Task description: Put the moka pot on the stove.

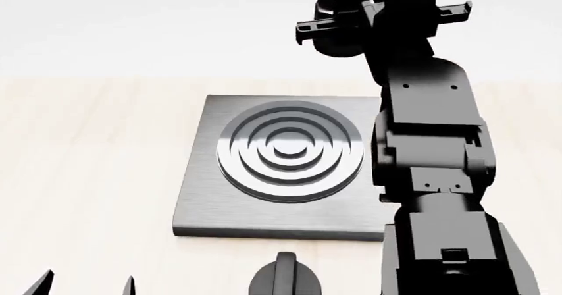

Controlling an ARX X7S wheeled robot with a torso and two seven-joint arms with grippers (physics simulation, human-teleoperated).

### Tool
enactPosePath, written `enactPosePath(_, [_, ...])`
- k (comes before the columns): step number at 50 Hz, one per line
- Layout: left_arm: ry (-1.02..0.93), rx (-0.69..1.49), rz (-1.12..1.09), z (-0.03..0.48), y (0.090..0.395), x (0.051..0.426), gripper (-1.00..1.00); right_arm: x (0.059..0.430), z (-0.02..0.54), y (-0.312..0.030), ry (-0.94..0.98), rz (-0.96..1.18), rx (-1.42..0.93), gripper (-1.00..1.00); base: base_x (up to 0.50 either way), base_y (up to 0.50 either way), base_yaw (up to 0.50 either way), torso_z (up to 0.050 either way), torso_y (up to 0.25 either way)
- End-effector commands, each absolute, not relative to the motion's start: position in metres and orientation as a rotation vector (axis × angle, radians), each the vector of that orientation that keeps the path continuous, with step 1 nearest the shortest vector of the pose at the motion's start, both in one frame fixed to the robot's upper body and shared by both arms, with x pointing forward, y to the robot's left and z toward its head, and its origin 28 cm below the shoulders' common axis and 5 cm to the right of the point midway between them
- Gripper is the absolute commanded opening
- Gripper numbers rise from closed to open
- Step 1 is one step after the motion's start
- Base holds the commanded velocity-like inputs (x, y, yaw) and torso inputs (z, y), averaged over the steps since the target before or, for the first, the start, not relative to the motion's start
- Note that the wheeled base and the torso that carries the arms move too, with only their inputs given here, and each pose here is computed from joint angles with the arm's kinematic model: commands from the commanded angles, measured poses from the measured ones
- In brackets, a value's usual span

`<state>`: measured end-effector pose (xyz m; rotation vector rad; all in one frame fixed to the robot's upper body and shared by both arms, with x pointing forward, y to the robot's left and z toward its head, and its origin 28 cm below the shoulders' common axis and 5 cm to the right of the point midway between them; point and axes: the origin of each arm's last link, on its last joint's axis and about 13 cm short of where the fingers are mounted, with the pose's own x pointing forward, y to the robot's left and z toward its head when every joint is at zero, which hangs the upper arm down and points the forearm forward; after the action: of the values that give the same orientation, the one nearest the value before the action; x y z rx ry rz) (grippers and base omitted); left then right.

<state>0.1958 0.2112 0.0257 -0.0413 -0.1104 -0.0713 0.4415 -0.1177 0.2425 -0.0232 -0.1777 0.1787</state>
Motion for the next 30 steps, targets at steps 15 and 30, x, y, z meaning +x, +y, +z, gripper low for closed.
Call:
enactPosePath(15, [-0.11, -0.041, -0.069, 0.026, 0.211, 0.196, 1.0, 0.441, 0.229, -0.093, -0.141, 0.259, 0.044, -1.0, 0.0, 0.0, 0.0, 0.001, 0.001])
enactPosePath(30, [-0.11, -0.042, -0.069, 0.025, 0.211, 0.197, 1.0, 0.437, 0.208, -0.088, -0.083, 0.271, 0.05, -1.0, 0.0, 0.0, 0.0, 0.0, 0.001])
